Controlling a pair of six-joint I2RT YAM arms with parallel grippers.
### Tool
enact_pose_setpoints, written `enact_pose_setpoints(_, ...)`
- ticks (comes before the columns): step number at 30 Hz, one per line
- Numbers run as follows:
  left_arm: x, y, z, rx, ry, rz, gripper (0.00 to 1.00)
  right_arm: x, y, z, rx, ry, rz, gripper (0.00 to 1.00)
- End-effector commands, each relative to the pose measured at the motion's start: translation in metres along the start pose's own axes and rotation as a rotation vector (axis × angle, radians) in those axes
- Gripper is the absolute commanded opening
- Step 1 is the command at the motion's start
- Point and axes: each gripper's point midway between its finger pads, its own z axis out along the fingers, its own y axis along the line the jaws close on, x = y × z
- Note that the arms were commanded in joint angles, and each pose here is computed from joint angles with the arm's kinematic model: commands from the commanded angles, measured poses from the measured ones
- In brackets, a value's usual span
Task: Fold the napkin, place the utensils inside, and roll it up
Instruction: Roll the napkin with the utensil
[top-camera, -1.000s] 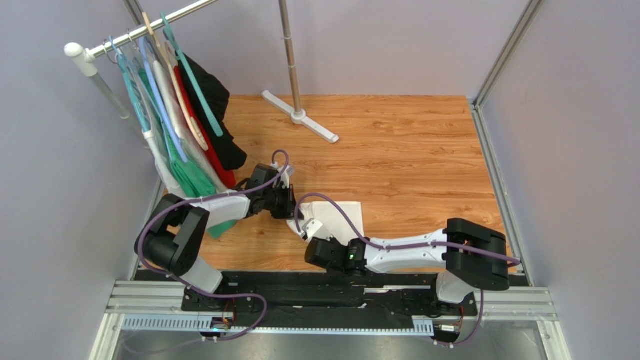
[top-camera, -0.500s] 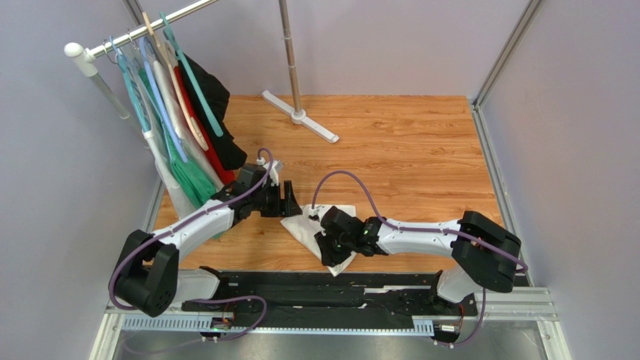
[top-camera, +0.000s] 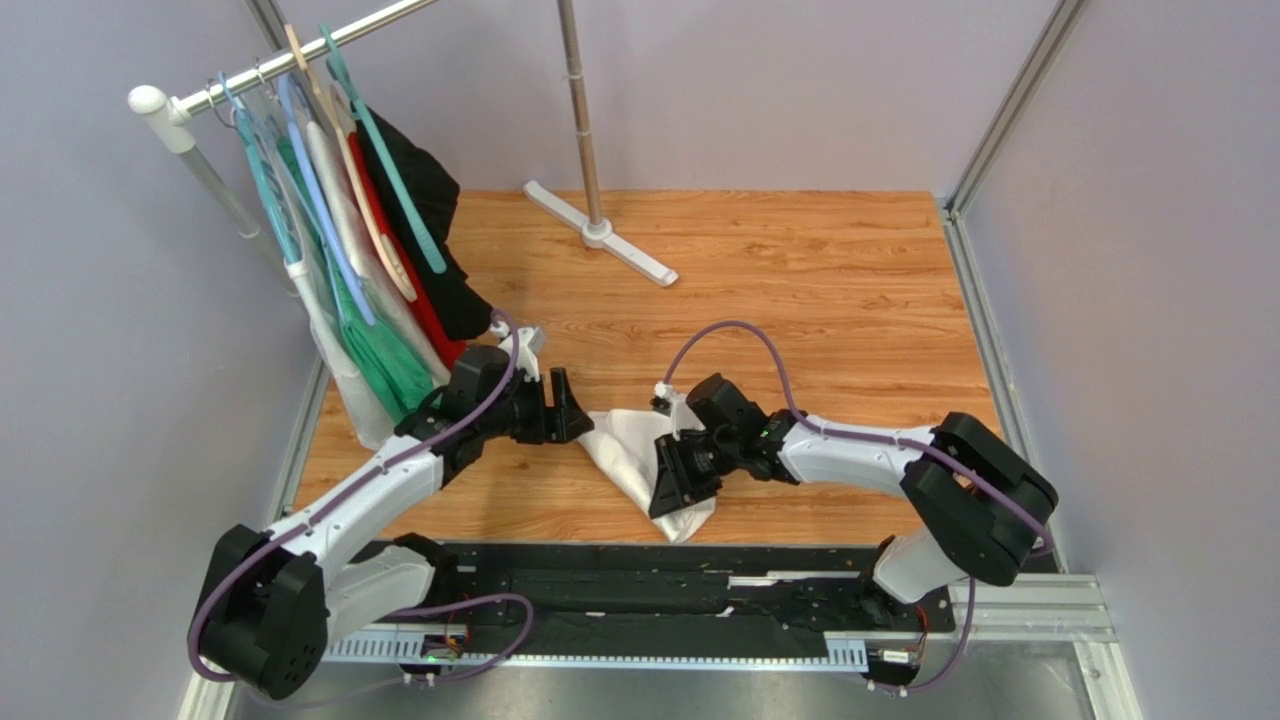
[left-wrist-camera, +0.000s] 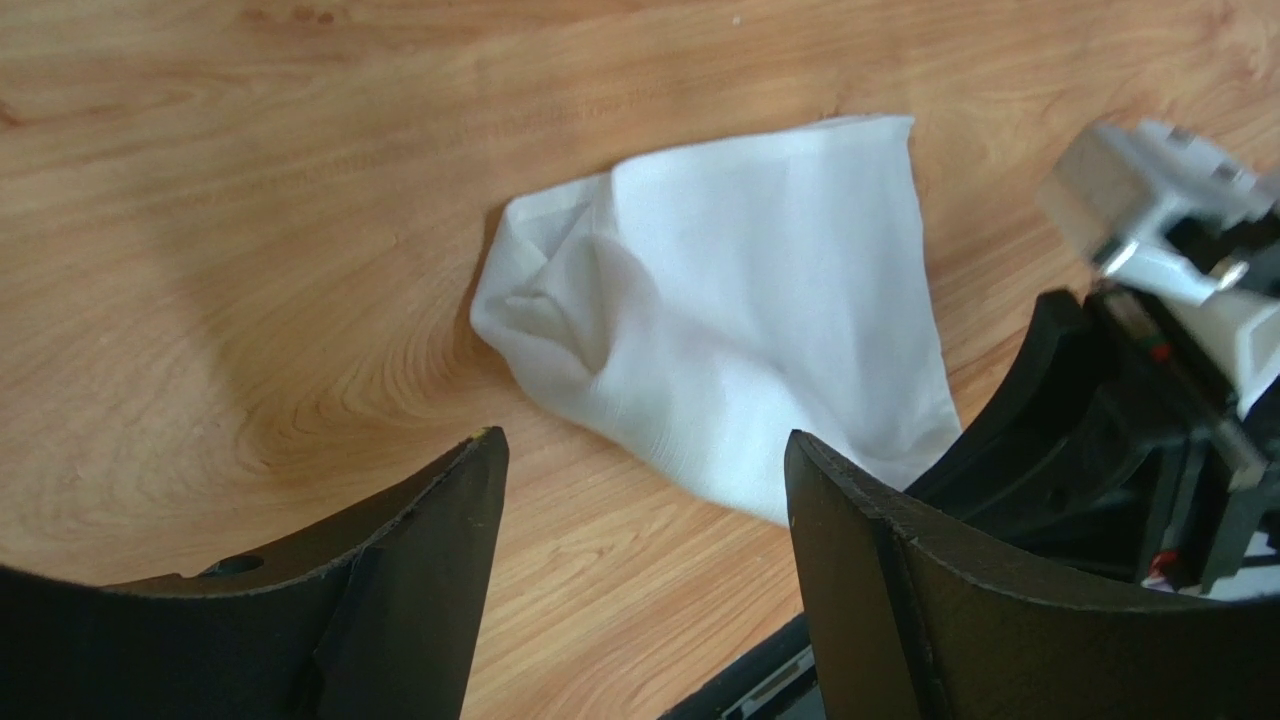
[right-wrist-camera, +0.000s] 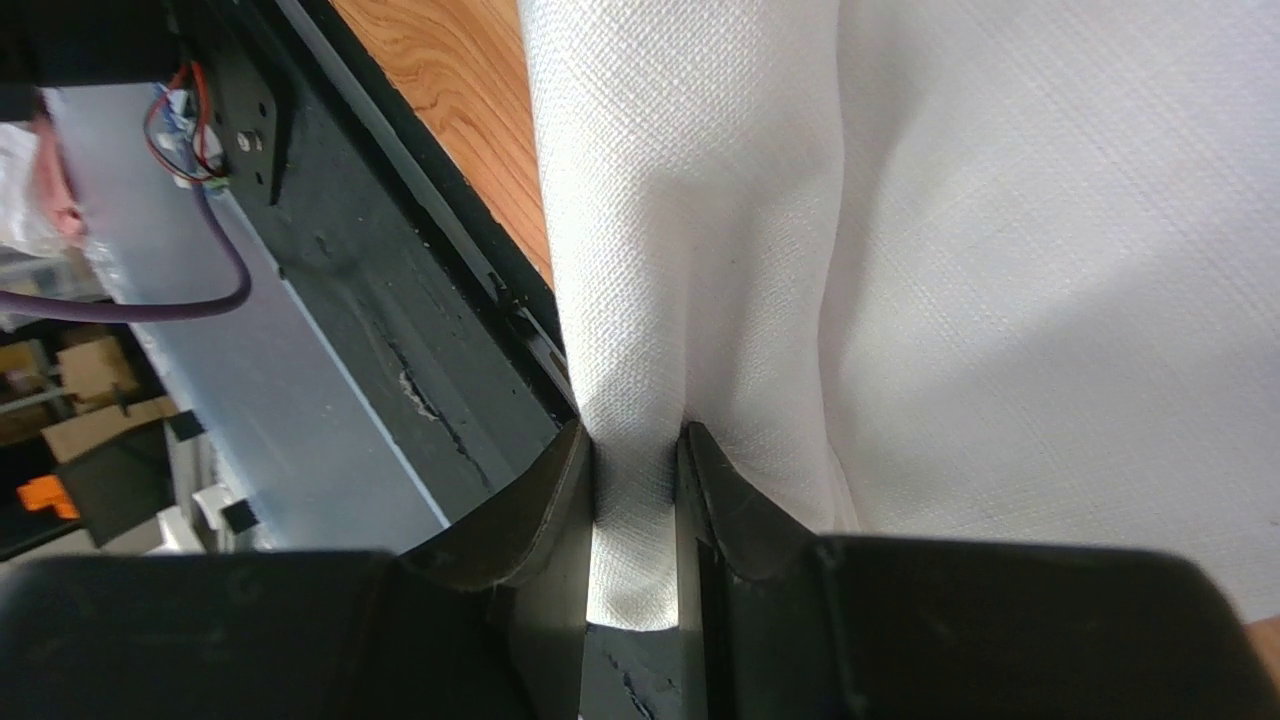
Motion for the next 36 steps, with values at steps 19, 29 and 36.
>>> enact_pose_setpoints(19, 0.01, -0.011, 0.04, 0.148, -0.054, -0.054, 0.75, -0.019, -0.034, -0.007, -0.174, -0.024, 0.195, 0.0)
enact_pose_setpoints(29, 0.012, -0.01, 0.066, 0.187, -0.054, -0.131, 0.8, -0.019, -0.042, -0.002, -0.145, 0.001, 0.189, 0.0)
enact_pose_setpoints(36, 0.019, 0.003, 0.076, 0.145, -0.053, -0.172, 0.82, -0.019, -0.043, -0.001, -0.139, 0.004, 0.185, 0.0)
